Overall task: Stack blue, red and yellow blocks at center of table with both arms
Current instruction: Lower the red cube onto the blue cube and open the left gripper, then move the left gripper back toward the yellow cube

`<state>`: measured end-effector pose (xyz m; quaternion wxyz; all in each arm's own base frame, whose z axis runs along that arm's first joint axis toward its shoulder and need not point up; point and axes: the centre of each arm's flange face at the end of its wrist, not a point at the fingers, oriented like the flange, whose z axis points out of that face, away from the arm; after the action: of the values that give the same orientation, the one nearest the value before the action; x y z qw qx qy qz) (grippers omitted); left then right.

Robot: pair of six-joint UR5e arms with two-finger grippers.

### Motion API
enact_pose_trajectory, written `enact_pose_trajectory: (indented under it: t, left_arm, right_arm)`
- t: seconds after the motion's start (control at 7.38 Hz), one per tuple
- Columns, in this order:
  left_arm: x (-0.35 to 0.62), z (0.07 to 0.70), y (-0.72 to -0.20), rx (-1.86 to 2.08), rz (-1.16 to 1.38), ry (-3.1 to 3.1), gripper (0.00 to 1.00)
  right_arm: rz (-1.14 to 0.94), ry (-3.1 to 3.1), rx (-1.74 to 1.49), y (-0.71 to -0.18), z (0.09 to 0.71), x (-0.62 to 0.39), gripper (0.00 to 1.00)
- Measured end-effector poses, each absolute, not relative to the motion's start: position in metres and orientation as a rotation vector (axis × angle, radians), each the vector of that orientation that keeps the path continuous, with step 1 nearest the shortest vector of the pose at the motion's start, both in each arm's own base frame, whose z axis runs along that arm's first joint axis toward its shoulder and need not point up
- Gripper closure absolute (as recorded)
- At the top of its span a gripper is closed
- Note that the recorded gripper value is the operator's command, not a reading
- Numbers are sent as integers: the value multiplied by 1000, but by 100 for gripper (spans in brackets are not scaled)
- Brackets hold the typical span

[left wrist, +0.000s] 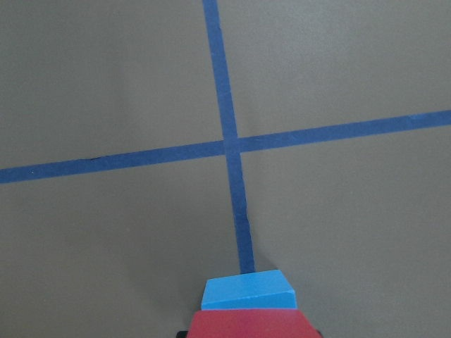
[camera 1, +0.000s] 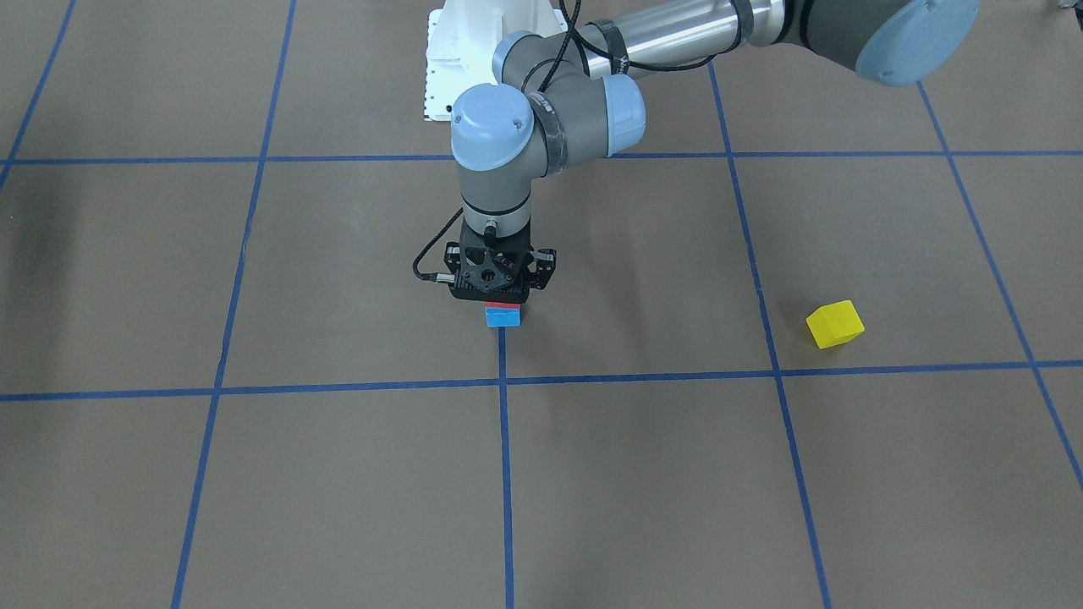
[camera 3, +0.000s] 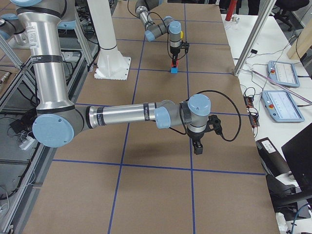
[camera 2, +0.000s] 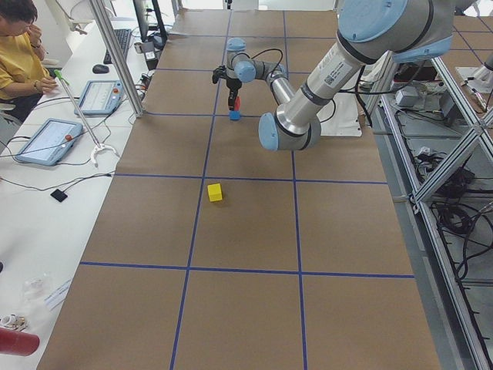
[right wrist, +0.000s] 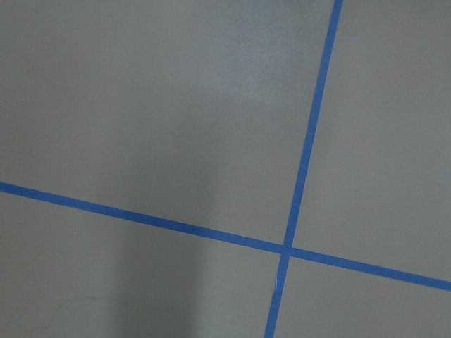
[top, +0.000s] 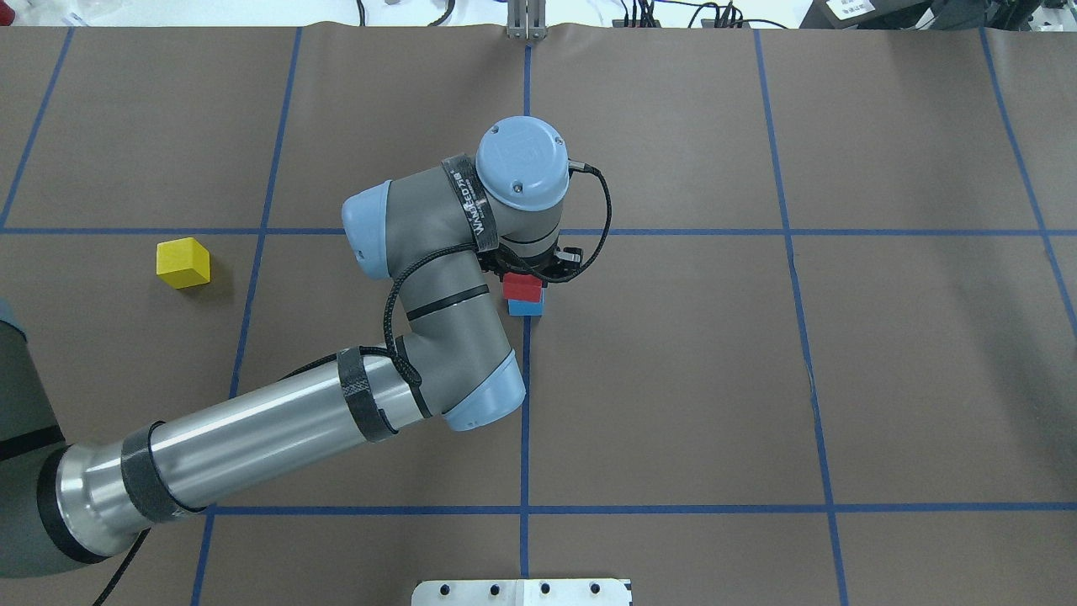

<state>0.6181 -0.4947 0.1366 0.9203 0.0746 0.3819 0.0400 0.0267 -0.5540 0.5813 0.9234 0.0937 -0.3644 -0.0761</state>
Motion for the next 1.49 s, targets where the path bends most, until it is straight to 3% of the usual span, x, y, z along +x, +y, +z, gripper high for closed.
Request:
enact_pose_trajectory:
  t: [0.14,0.27,0.41,0.54,1.08,1.49]
  left_arm:
    - [618,137,-495,154,82,785,50]
    - [618,137,-495,154,83,784,34]
    - [618,137,-495,154,82,784,10]
    - [618,138,-495,155,82,782,0]
    - [608,129,-492,214,103,805,0]
    - [485,188,-522,276,242,818,0]
  right_arm:
    - [-156,-748,192,-554,581,27,0]
    - [-155,-749,192,-554,581,27,0]
    - [-155,-749,192,-554,581,27,0]
    - [-154,-748,192,-554,581,27,0]
    - [-153,-748,193,-555,580,27,0]
    - [-152,-749,193,-555,580,27,0]
